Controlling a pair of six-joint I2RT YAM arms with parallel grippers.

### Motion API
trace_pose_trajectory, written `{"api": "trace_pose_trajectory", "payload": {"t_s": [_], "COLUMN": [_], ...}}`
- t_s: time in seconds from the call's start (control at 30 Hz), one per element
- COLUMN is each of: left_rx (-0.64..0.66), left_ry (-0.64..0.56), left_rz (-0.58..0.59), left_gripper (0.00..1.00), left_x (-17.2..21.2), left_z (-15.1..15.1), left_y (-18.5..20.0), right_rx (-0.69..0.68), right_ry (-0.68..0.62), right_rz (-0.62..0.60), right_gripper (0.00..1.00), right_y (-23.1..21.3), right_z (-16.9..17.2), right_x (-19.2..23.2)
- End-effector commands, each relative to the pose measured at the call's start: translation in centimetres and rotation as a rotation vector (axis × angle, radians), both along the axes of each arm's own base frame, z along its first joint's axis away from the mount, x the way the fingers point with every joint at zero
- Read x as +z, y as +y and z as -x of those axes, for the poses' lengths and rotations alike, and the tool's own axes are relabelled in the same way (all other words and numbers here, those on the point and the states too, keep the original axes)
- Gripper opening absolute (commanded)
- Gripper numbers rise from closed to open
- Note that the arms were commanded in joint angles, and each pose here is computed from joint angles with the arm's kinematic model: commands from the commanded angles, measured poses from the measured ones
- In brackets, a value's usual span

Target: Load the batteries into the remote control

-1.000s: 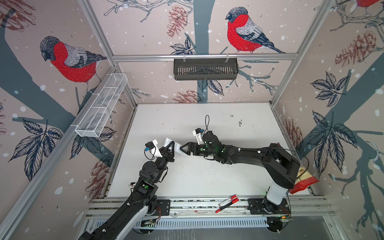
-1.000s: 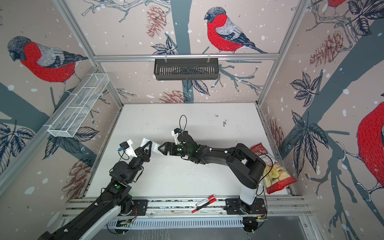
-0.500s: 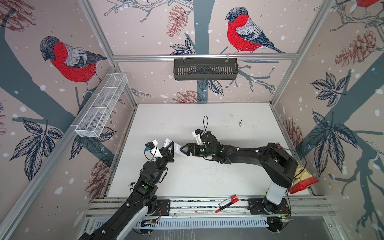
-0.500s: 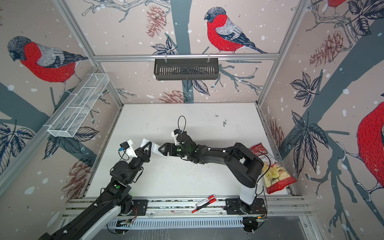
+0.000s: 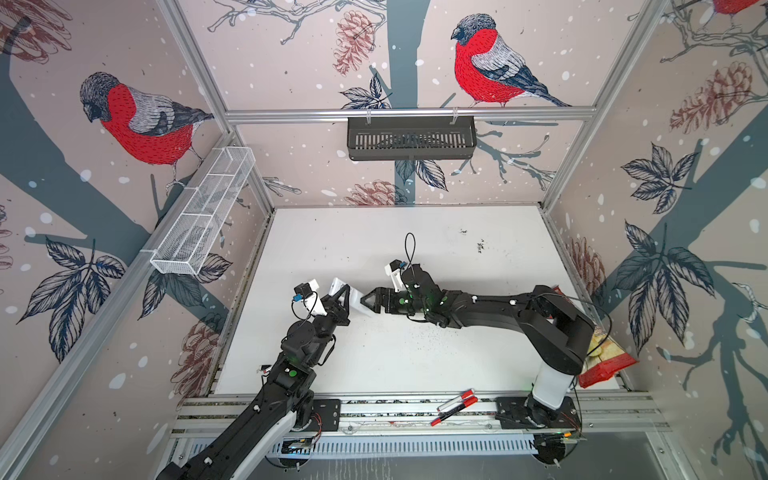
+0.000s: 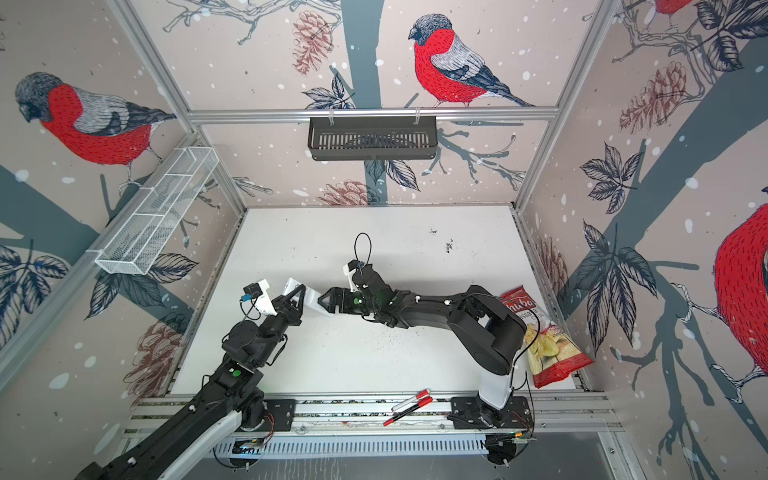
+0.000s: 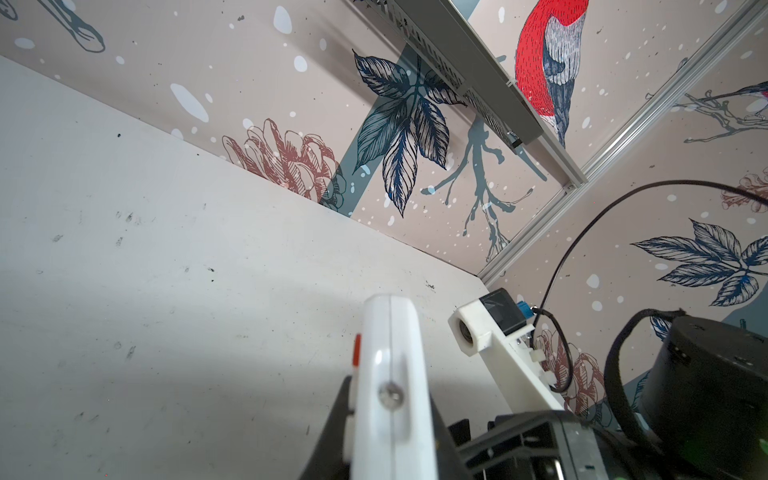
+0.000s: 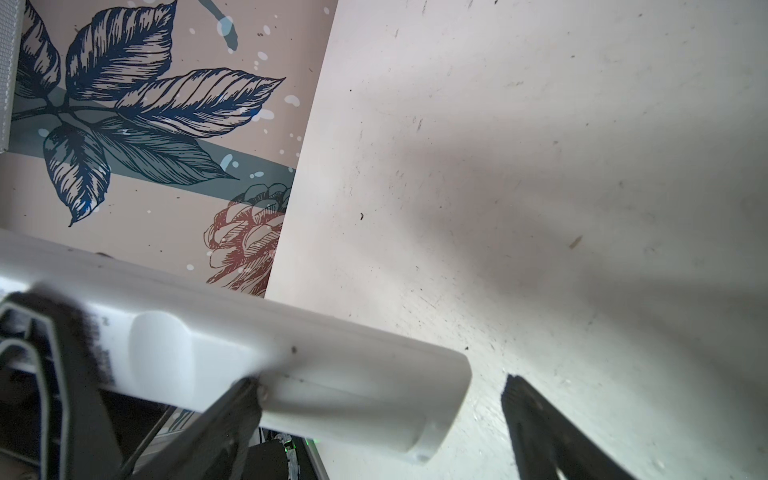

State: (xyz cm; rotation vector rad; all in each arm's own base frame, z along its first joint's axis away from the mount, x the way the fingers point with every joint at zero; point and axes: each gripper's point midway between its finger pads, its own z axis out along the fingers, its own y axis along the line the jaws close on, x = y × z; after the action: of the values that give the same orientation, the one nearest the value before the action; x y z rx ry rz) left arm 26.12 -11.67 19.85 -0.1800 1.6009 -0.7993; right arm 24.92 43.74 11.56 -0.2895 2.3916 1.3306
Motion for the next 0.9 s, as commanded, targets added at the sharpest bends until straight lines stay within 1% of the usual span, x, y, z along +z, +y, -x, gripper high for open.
{"api": "trace_pose_trajectory", "payload": {"t_s": [0.0, 0.5, 0.87], "left_rx": [-0.058, -0.055, -0.046], "left_ry": [-0.138, -0.130, -0.118], "left_rz": [0.074, 0.058, 0.015], "left_gripper": [0.00, 0.00, 0.00], "left_x": [4.1, 3.6, 2.8], "left_z": [0.7, 0.5, 0.3], "left_y": [-0.8, -0.8, -0.8], "right_rx": [-0.052, -0.058, -0.064], "right_ry": [0.017, 0.007, 0.013], "right_rz": [0.103, 0.085, 0.093], "right_gripper": [0.93, 0.93, 0.93], "right_y": [-1.7, -2.2, -2.5], "right_z": [-0.4, -0.5, -0.5], "right_x": [-2.4, -1.7, -2.2]}}
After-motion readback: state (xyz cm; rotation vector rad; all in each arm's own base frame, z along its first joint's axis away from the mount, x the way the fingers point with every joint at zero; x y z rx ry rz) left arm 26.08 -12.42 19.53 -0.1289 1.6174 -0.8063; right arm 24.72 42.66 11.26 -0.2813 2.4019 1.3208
